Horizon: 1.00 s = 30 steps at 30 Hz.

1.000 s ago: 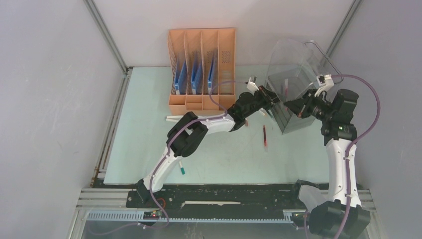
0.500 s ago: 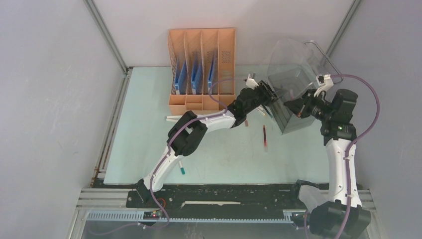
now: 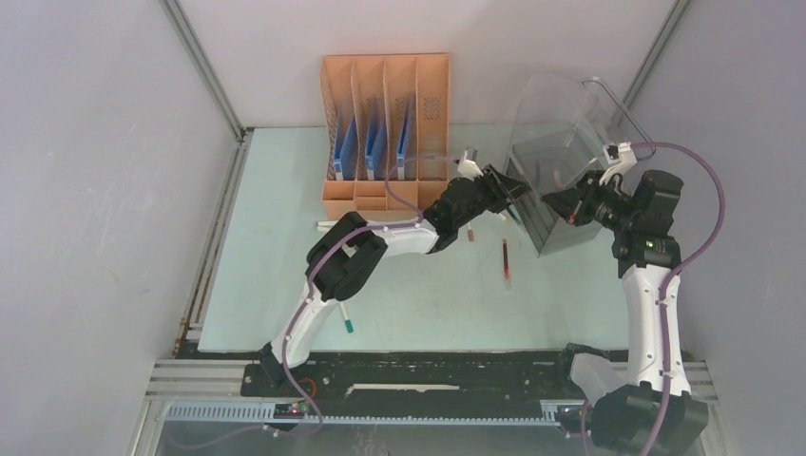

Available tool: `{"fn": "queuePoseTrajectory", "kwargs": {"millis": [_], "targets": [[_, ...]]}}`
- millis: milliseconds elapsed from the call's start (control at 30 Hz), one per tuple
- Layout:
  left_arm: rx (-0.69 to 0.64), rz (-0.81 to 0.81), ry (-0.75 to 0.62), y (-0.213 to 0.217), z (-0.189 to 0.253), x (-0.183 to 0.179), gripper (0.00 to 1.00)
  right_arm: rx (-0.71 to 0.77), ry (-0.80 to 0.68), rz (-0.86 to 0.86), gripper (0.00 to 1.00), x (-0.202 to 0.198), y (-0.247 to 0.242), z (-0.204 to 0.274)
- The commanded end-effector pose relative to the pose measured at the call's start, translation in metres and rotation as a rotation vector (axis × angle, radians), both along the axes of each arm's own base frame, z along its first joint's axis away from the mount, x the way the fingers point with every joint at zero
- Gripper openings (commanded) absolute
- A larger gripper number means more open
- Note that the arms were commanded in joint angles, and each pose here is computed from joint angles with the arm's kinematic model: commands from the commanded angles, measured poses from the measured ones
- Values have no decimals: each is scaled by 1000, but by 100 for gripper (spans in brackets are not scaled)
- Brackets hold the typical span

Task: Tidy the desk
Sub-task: Place the stationery in the storage box, then pick up the stationery from the center of the board.

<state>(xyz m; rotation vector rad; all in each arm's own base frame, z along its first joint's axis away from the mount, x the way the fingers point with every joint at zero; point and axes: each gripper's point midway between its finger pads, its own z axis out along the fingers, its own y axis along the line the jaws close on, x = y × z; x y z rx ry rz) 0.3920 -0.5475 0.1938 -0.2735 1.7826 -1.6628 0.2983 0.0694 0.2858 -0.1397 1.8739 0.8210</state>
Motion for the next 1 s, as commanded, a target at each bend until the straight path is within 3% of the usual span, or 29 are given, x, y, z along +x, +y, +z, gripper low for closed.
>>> {"fn": "queuePoseTrajectory", "kwargs": {"millis": [0, 233, 567, 767, 967], "targets": [[-59, 10, -156, 18, 65, -13, 42, -34, -142, 86, 9, -12, 15, 38], [77, 68, -215, 51, 44, -26, 44, -34, -141, 88, 9, -12, 15, 37], [441, 141, -264, 95, -13, -57, 45, -39, -143, 92, 9, -12, 16, 37], [743, 276, -422, 122, -20, -74, 48, -40, -145, 92, 9, -13, 16, 38], [925, 402, -532, 151, -14, -83, 55, -41, -149, 95, 9, -14, 17, 38]]}}
